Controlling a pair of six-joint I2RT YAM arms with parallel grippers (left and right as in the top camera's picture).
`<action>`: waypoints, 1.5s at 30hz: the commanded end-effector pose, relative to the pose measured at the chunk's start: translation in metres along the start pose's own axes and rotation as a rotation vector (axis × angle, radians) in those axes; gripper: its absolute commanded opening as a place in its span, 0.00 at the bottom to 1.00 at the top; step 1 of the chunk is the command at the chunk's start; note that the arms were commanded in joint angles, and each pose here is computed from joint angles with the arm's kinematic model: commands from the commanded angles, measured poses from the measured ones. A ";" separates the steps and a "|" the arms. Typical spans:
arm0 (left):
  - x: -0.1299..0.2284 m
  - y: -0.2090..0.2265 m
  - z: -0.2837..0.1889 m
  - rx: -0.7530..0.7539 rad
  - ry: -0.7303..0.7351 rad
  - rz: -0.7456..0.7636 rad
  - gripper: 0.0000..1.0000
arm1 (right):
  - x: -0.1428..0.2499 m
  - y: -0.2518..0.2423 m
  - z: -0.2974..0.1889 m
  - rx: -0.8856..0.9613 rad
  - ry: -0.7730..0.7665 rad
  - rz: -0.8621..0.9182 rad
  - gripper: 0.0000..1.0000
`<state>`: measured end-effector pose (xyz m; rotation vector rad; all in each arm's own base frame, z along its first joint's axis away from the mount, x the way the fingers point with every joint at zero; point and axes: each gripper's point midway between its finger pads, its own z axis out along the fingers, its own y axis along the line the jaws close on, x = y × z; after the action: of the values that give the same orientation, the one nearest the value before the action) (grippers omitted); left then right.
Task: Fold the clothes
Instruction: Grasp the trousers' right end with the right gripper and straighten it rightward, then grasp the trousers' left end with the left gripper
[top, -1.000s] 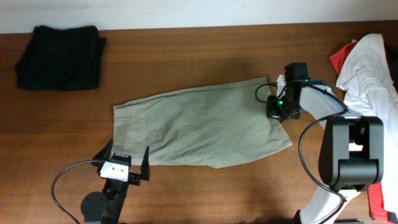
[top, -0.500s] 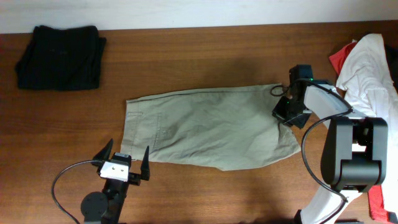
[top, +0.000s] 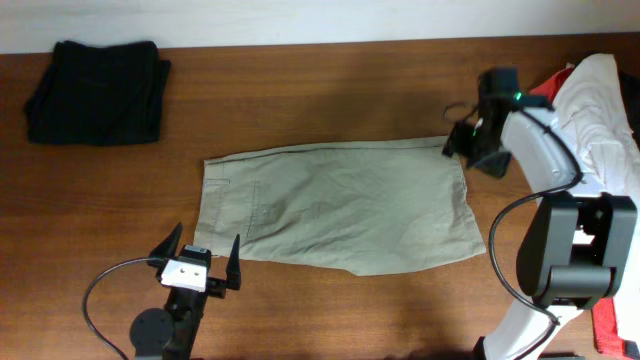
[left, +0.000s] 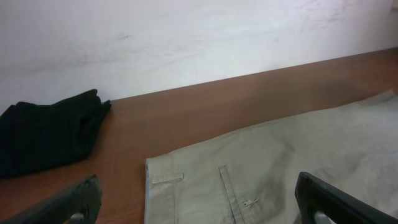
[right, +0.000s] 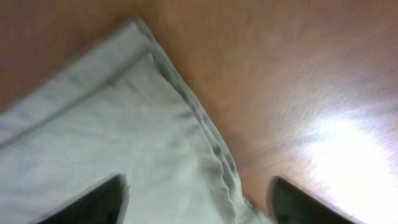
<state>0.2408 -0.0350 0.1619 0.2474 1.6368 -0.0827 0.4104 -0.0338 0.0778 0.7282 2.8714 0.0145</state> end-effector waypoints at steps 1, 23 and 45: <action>0.002 0.003 0.000 -0.014 0.004 0.012 0.99 | -0.048 0.002 -0.071 0.010 -0.163 -0.009 0.99; -0.096 0.042 -0.012 -0.213 -0.214 0.053 0.99 | -0.116 -0.169 -0.135 0.297 -0.392 0.334 0.99; 0.070 0.069 0.124 0.069 1.160 -0.658 0.99 | -0.116 -0.175 -0.136 0.301 -0.392 0.348 0.99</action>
<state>0.3772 0.0239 0.1121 -0.2742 2.7423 -0.4817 0.4048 -0.2350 0.2090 1.1307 2.4070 -0.4537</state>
